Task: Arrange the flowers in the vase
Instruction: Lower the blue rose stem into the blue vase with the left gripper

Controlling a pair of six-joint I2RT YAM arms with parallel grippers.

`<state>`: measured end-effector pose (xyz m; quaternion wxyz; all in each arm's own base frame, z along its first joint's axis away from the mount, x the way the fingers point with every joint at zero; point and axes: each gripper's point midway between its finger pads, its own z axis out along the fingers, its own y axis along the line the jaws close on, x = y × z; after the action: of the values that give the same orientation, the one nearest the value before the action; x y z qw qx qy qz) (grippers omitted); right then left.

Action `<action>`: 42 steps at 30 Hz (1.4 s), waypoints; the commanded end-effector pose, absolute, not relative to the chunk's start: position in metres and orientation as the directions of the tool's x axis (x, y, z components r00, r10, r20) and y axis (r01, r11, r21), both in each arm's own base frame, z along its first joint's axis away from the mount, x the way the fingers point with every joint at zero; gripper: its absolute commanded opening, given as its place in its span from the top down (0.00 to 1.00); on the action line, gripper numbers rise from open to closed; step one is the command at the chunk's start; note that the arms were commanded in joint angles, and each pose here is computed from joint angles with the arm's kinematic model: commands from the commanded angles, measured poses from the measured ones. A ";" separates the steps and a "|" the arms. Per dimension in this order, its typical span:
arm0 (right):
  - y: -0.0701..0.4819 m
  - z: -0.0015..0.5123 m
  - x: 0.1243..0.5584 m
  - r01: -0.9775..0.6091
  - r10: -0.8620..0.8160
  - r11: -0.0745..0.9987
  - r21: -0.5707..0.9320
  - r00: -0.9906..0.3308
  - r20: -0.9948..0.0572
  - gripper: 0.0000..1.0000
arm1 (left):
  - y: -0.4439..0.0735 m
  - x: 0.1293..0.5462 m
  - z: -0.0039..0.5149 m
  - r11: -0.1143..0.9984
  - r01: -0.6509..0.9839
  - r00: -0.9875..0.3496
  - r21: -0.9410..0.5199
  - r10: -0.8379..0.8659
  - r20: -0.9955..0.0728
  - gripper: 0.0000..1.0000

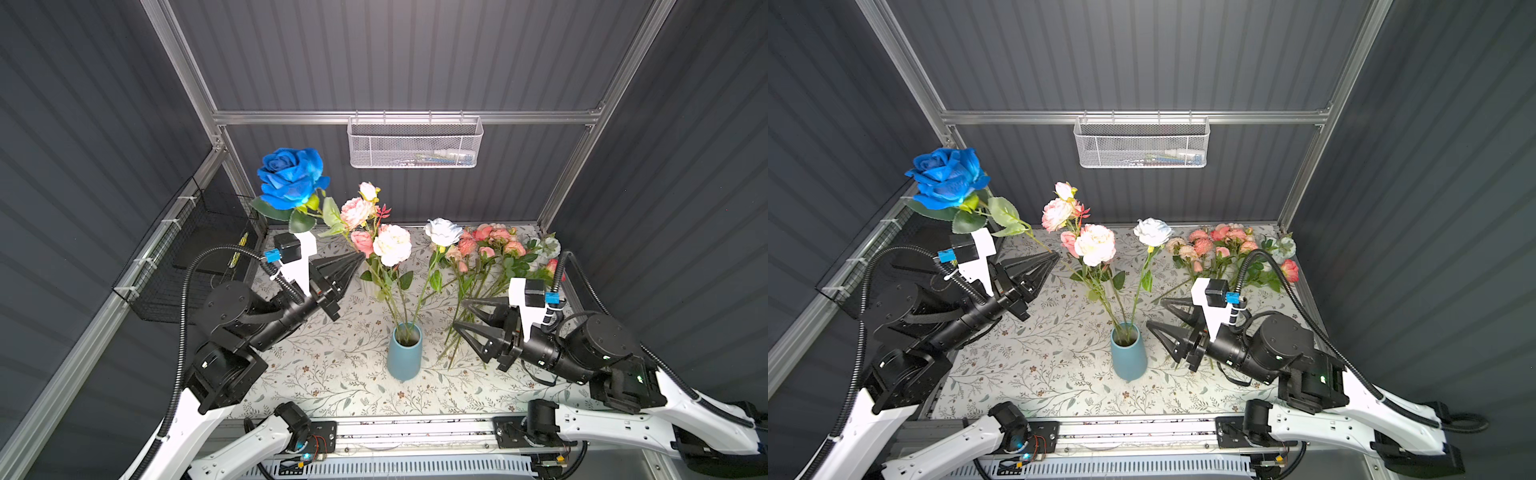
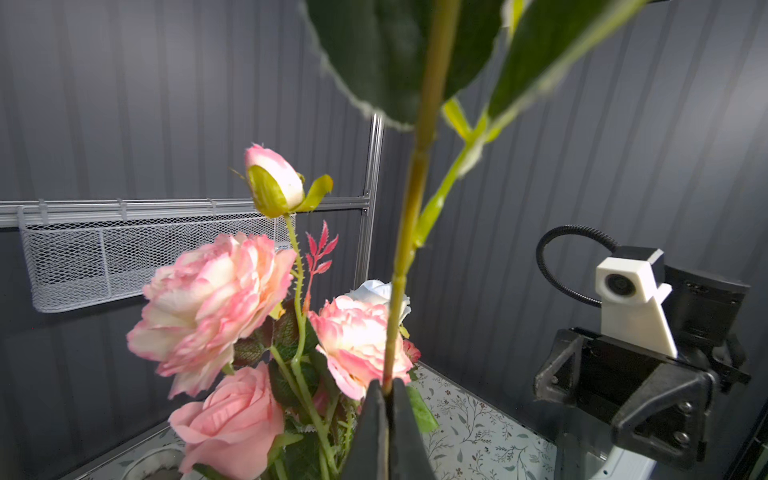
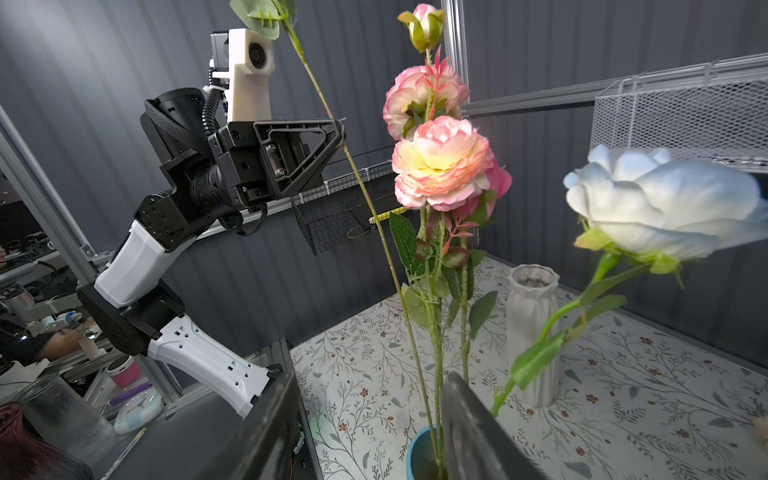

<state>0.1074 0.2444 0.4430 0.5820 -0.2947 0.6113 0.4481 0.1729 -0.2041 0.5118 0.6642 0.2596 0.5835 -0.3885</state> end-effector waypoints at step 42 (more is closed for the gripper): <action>0.204 0.281 0.209 -0.507 0.142 0.759 0.409 -0.484 -0.864 0.25 | -0.103 0.154 0.408 0.691 0.551 -0.123 -0.467 -0.487 -0.865 0.00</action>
<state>0.2082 0.2007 0.2941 0.5245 -0.1267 0.7842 0.3062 0.1445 -0.1052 0.4242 0.6712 0.0477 0.6177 -0.4070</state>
